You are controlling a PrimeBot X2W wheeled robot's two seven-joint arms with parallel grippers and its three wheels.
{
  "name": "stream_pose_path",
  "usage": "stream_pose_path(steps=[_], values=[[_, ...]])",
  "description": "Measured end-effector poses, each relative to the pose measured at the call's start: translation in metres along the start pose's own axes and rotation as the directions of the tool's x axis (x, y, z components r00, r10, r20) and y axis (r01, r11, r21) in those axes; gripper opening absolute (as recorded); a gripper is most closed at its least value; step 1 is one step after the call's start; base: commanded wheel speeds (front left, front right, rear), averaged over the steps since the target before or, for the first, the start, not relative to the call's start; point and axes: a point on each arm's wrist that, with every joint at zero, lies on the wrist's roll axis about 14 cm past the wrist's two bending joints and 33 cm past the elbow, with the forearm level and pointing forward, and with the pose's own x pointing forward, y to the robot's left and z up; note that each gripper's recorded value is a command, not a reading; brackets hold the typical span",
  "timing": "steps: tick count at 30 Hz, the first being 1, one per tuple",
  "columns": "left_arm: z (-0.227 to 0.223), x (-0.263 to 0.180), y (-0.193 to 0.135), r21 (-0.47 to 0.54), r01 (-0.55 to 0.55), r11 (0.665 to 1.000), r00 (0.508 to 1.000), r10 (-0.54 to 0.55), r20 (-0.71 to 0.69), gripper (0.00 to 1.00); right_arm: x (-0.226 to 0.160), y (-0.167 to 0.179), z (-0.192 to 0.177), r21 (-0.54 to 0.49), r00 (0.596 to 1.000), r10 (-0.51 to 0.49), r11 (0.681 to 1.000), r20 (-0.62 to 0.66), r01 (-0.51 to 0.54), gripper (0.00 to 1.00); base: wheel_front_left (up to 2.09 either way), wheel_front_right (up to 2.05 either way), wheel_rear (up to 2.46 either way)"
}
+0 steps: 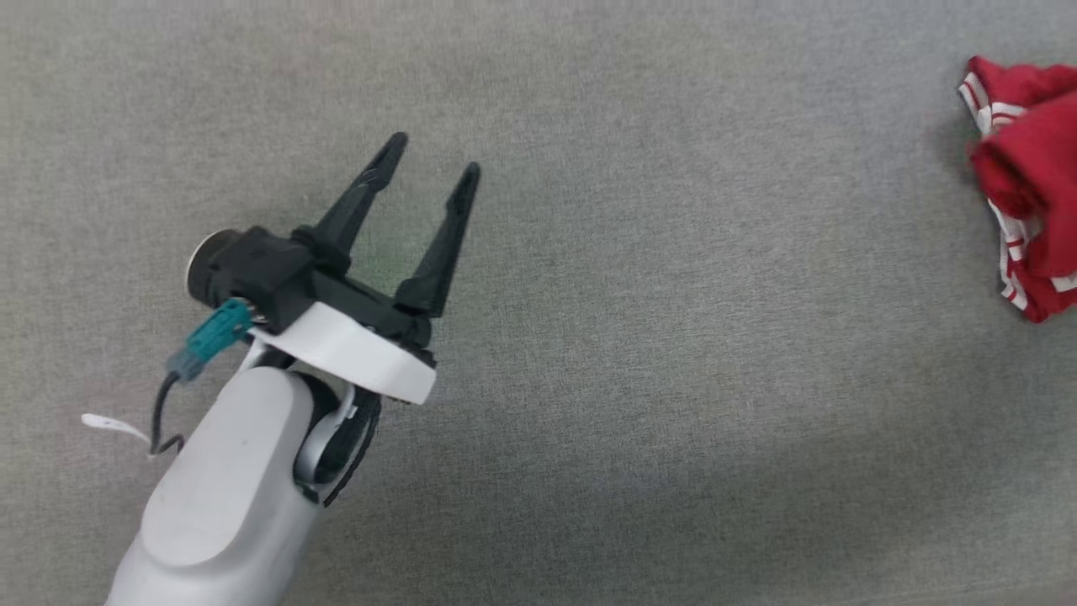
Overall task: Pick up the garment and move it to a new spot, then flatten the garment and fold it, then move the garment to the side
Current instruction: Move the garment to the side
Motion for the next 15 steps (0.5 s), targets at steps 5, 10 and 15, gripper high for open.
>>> stream_pose_path(steps=[5,10,15], values=[[0.015,-0.012,0.009,0.007,-0.049,0.999,0.999,0.049,0.023,1.0,-0.012,0.006,0.019,0.051,0.996,0.022,0.998,0.084,-0.026,1.0,0.0,0.0,0.0],[0.033,-0.031,0.019,0.018,-0.11,0.994,0.992,0.109,0.055,1.0,-0.029,0.026,0.039,0.093,0.978,0.07,0.992,0.195,-0.089,1.0,0.0,0.0,0.0],[0.055,-0.056,0.033,0.037,-0.193,0.981,0.977,0.188,0.103,1.0,-0.051,0.046,0.058,0.128,0.937,0.11,0.979,0.33,-0.16,1.0,0.0,0.0,0.0]])
